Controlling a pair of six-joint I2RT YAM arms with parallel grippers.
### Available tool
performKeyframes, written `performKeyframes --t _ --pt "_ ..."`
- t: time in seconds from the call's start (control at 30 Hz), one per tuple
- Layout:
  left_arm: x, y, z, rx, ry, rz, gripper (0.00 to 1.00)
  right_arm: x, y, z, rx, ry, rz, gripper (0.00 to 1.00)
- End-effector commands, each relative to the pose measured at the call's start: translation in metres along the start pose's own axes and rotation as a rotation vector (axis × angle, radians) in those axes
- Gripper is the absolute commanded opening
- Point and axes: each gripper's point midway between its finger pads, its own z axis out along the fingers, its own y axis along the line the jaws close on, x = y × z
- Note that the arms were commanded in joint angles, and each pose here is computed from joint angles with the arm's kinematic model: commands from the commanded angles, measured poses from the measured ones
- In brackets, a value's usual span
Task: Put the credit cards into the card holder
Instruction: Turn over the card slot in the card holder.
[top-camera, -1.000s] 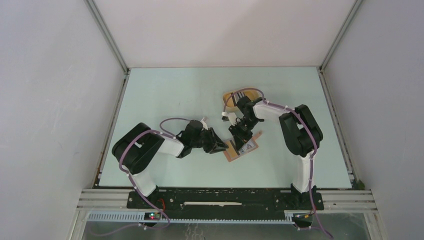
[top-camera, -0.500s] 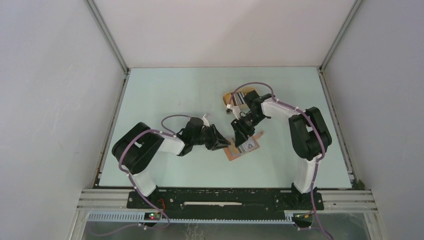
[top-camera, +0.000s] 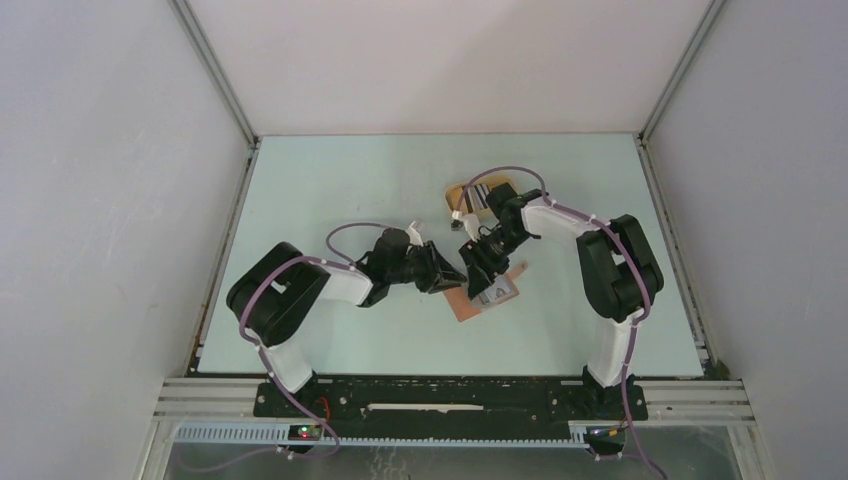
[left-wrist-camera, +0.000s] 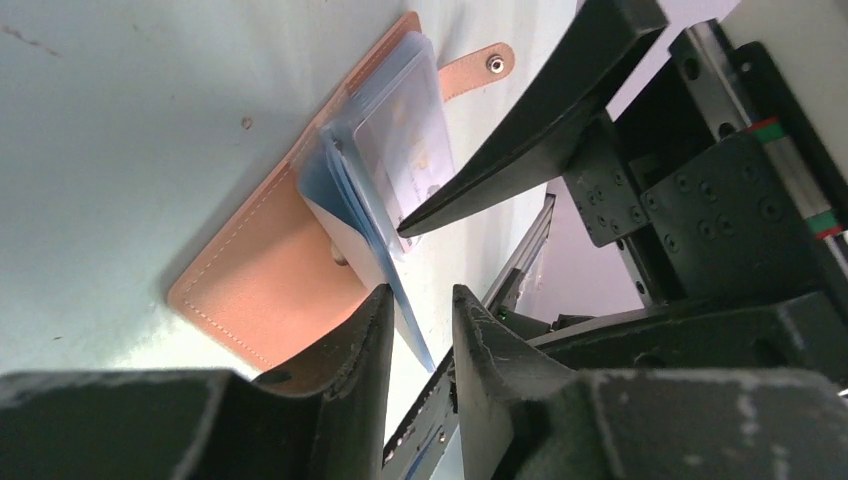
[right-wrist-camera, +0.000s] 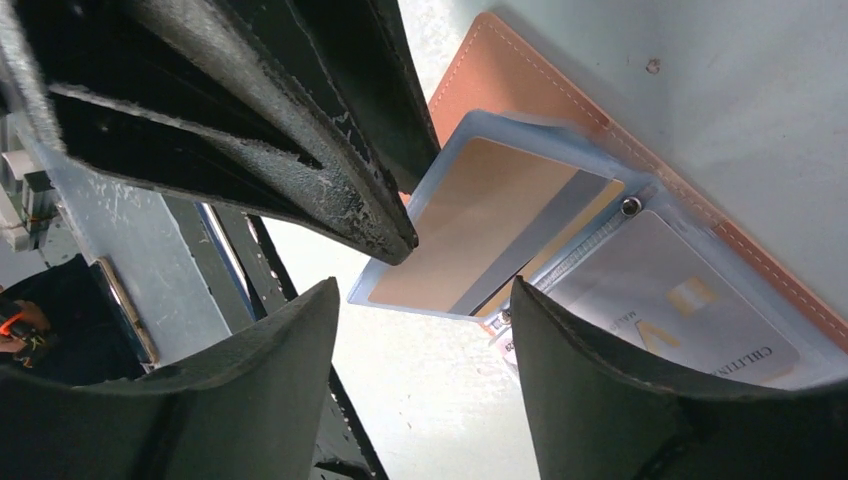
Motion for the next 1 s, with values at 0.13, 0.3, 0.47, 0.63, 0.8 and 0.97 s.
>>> performKeyframes --t 0.13,0.3,0.47,0.63,0.8,0.97 --pt "-0.008 -0.022 0.007 0.062 0.002 0.024 0.33 -0.004 0.006 -0.003 0.038 -0.004 -0.038 0.79" --pt "-0.007 -0.02 0.007 0.059 0.002 0.023 0.33 -0.003 0.002 -0.002 0.05 0.002 -0.031 0.79" --pt "-0.007 -0.02 0.007 0.059 0.002 0.022 0.33 -0.004 0.009 0.001 0.04 0.008 -0.053 0.79" --pt "-0.008 -0.021 0.007 0.06 0.002 0.023 0.33 -0.003 0.007 0.003 0.056 0.019 -0.05 0.79" --pt "-0.008 -0.02 0.007 0.06 0.002 0.022 0.33 -0.002 0.001 0.004 0.08 0.025 -0.04 0.78" --pt "-0.007 -0.02 0.007 0.059 0.003 0.022 0.33 -0.003 -0.004 0.002 0.099 0.023 -0.032 0.73"
